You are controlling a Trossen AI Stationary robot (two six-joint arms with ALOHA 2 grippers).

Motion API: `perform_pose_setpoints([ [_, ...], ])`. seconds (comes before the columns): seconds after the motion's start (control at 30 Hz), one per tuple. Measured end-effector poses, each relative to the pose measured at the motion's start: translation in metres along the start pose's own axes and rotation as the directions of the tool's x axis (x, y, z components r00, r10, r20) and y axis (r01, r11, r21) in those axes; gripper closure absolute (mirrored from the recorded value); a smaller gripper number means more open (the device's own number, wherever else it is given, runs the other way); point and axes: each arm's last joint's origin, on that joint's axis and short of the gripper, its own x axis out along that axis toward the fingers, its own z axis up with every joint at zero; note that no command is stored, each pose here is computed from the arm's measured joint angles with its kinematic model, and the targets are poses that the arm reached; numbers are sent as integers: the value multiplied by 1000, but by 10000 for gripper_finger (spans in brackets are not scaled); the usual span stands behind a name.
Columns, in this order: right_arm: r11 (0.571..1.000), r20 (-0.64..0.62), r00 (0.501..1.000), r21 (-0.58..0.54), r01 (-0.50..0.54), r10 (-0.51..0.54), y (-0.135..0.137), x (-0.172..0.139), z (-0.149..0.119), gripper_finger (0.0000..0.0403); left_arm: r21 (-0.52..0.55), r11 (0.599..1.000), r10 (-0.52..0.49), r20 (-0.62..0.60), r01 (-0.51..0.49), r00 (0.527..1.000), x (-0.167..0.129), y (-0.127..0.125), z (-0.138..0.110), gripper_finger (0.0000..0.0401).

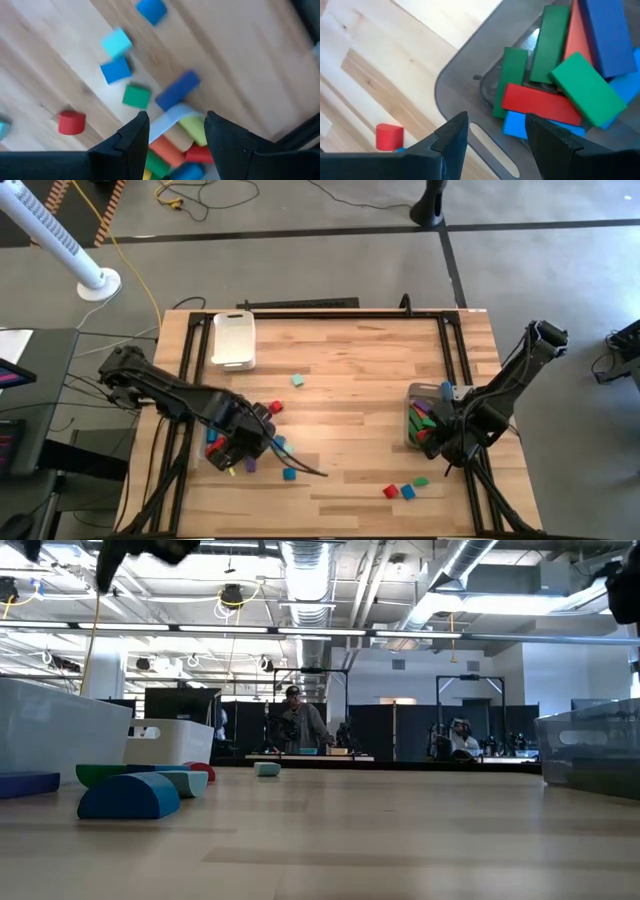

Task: Sort blocks by size
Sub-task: Put the purple rectangular block into the black bin

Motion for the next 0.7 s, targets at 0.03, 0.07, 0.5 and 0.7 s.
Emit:
perform_pose_setpoints([
  [0.03,1000,4,1000,-2,-5,5,0,0,0,177,26,1000,-2,-26,2,1000,9,-2,-3,220],
  [0.07,1000,9,1000,-2,-10,10,1,0,0,177,48,999,-8,-50,10,999,18,-3,-6,220],
  [0.5,999,15,999,-16,-30,30,3,0,0,177,258,961,97,2,-95,995,76,-19,-11,220],
  [0.7,999,15,999,-27,-31,32,3,0,0,177,238,968,91,-20,-84,996,75,-23,-9,220],
])
